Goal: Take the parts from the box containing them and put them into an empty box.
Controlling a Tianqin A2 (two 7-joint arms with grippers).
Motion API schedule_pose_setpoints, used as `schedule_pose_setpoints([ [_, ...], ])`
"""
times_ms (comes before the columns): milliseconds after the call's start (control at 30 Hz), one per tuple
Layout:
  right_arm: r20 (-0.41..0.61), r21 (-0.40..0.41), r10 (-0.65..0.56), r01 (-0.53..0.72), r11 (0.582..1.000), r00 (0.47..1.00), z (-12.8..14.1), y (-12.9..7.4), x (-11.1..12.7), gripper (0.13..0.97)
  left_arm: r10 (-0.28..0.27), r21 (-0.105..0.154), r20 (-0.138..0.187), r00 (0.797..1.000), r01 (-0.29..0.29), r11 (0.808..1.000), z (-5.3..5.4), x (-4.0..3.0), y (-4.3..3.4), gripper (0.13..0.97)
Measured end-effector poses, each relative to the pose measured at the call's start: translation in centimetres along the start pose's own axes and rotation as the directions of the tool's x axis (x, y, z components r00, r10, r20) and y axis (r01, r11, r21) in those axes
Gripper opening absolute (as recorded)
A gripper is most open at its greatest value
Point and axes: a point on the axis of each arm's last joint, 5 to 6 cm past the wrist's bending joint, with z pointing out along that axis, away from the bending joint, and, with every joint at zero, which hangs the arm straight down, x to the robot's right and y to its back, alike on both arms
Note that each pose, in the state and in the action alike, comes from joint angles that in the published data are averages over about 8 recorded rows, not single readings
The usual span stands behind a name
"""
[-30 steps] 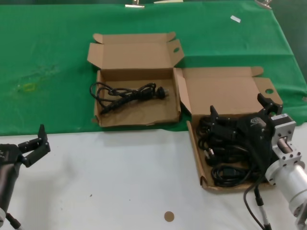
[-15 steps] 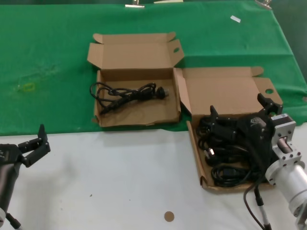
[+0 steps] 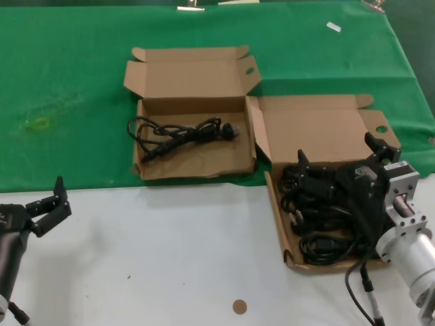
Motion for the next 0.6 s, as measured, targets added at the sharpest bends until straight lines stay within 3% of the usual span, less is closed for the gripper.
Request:
schedule_pose_setpoints([
  [600, 0.0, 0.0, 0.0, 0.0, 1.0, 1.0, 0.0, 0.0, 0.0, 0.966, 0.0, 0.0, 0.0, 1.0, 0.0, 1.0, 0.0, 0.0, 0.0, 0.966],
])
